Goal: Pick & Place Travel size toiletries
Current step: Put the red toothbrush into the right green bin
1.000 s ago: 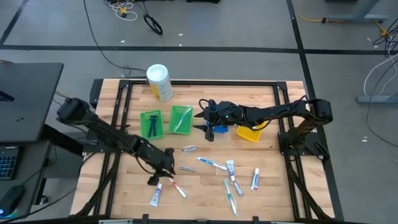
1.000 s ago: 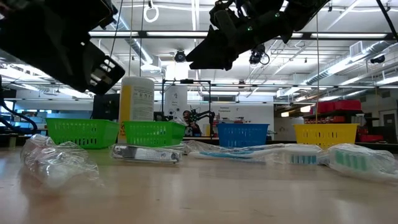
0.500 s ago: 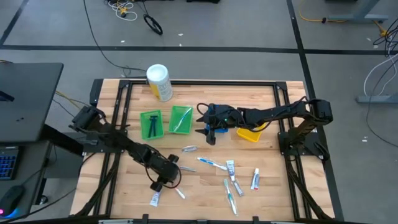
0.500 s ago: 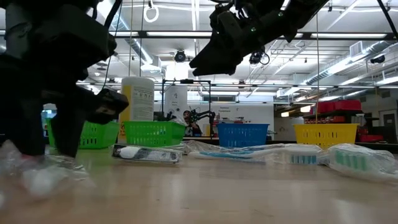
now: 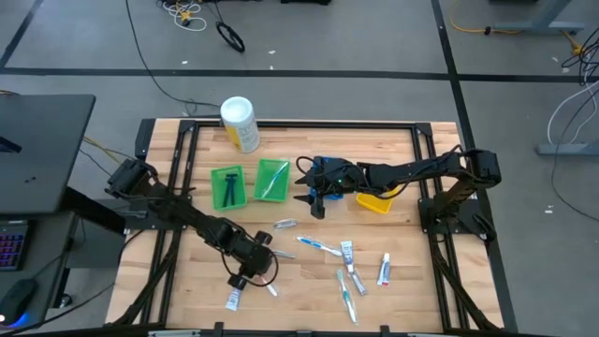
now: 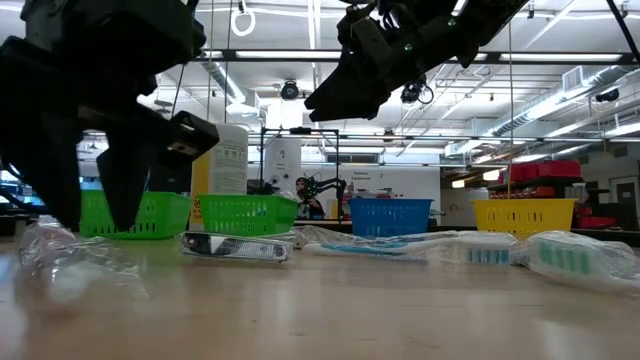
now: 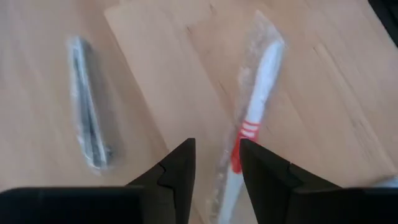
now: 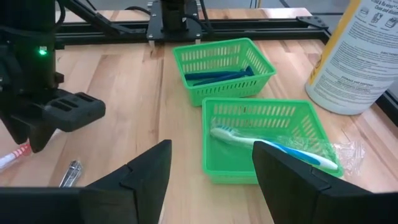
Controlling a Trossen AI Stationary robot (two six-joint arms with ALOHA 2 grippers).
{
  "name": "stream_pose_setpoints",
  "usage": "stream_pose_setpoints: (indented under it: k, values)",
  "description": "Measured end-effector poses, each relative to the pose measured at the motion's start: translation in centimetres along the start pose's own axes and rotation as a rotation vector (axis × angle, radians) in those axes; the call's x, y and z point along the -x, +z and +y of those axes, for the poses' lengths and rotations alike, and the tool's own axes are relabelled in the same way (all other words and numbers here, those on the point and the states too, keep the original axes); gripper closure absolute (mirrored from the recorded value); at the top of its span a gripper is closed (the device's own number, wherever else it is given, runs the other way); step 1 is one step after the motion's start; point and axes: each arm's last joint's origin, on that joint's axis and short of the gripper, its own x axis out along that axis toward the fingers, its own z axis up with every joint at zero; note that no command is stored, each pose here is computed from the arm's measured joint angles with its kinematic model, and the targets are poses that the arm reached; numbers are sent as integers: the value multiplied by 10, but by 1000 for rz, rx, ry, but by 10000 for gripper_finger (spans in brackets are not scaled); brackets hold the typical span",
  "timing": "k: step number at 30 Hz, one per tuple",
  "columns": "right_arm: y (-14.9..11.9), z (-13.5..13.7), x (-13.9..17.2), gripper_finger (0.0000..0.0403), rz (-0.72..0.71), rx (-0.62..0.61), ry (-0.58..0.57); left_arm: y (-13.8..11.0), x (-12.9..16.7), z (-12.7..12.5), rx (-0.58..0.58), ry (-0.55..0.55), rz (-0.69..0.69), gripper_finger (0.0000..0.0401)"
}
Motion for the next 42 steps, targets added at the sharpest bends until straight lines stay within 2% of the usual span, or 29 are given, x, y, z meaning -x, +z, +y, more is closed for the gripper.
stream_pose_setpoints:
  k: [9,16,22,26,33,38,42]
  values:
    - [0,0,0,167,0,0,0,-2,-4,-14,51,-56,17,259]
    - [0,0,0,167,0,0,0,-7,-17,-19,-27,82,23,259]
    - [0,0,0,167,0,10,0,-9,-17,-18,-24,81,28,262]
    - [0,0,0,167,0,10,0,-15,-19,-16,-27,101,31,287]
    - [0,0,0,167,0,9,0,-16,-19,-15,-22,112,10,371]
    - [-1,0,0,167,6,9,1,-6,-12,-10,-1,268,-72,372]
    - [-4,0,0,167,35,16,1,-8,11,-4,36,380,-39,366]
